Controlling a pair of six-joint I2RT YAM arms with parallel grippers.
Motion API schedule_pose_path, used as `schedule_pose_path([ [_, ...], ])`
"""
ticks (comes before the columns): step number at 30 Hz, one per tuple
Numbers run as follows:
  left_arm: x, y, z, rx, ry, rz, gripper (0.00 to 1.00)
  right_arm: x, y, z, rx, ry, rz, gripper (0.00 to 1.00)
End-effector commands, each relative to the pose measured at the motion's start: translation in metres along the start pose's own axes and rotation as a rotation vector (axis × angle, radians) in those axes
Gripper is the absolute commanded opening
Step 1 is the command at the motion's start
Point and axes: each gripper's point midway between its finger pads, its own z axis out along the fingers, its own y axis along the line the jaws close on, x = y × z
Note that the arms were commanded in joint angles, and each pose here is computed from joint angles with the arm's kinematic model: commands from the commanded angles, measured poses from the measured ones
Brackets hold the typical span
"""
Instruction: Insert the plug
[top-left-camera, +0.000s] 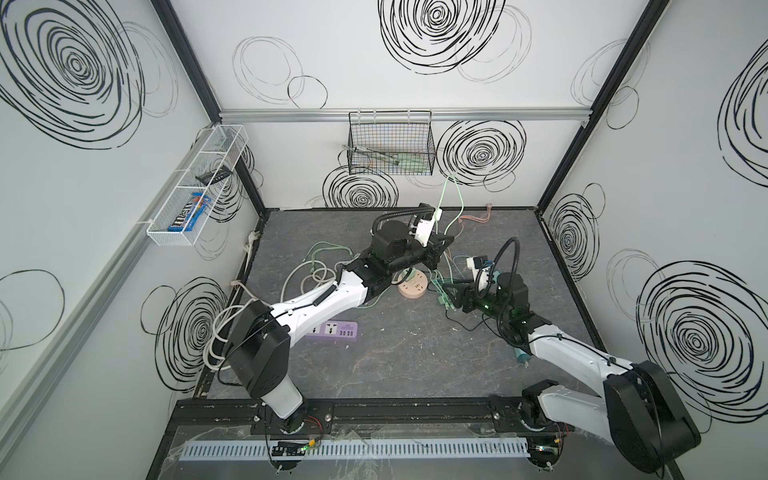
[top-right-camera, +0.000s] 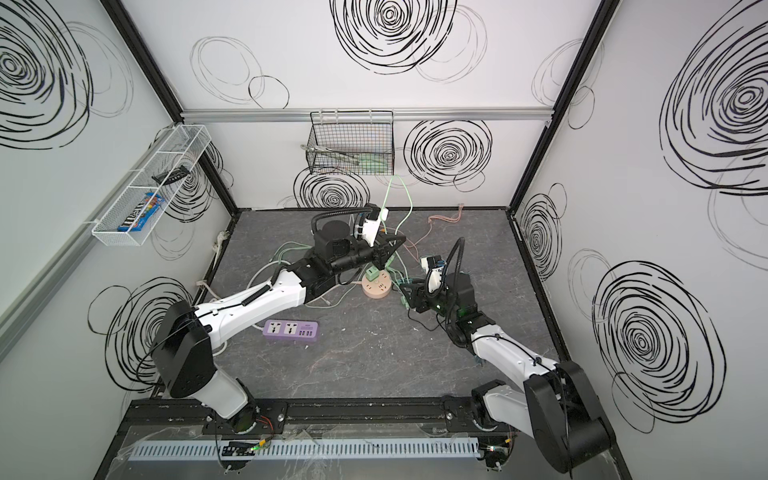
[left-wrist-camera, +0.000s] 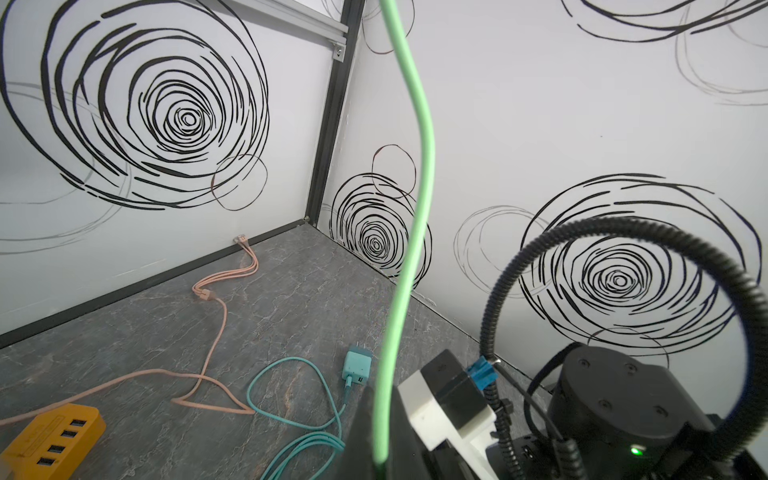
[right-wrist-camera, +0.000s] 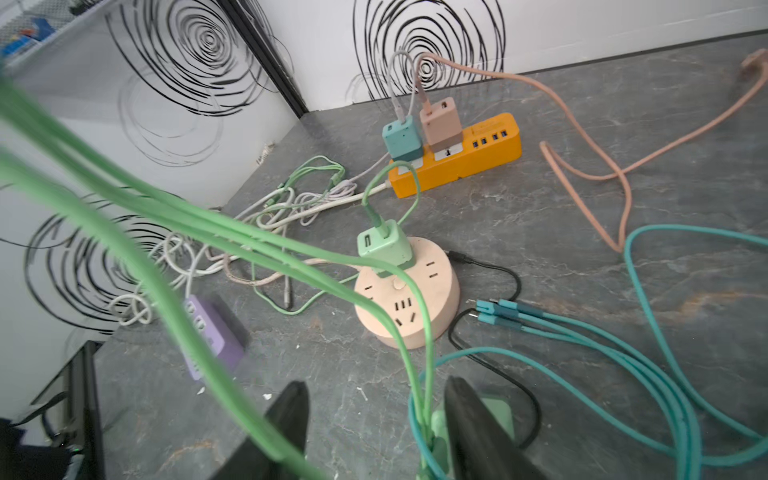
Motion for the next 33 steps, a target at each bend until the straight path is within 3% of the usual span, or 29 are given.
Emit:
schedule_pose_path([
  [1, -0.027, -0.009, -0.002, 0.027, -0.056, 0.013, 0.0, -0.038, -0.019, 0.0, 0.148, -0.106, -0.023, 0.22],
  [5, -0.034, -0.018, -0.004, 0.04, -0.04, 0.032, 0.0, -0.091, -0.024, -0.032, 0.293, -0.254, -0.092, 0.08],
  [8, -0.042, -0.037, -0.006, 0.066, -0.038, 0.065, 0.0, -0.134, 0.003, -0.068, 0.271, -0.405, -0.207, 0.07],
  [11, -0.045, -0.051, -0.004, 0.063, -0.051, 0.111, 0.0, -0.142, 0.017, -0.089, 0.236, -0.509, -0.294, 0.08],
  [16, -0.052, -0.034, 0.006, -0.055, -0.082, 0.15, 0.0, -0.126, -0.011, -0.075, 0.333, -0.434, -0.205, 0.08],
  [22, -0.065, -0.015, 0.011, -0.221, -0.137, 0.31, 0.0, -0.114, -0.017, -0.062, 0.327, -0.376, -0.173, 0.09],
  [27, -0.08, -0.008, 0.0, -0.336, -0.187, 0.333, 0.0, -0.105, -0.026, -0.064, 0.354, -0.36, -0.091, 0.07],
  [30, -0.078, 0.012, -0.01, -0.508, -0.178, 0.385, 0.0, -0.1, -0.039, -0.075, 0.43, -0.374, -0.027, 0.05],
  [33, -0.074, 0.03, -0.024, -0.759, -0.142, 0.522, 0.0, -0.089, -0.044, -0.084, 0.456, -0.338, 0.033, 0.02],
])
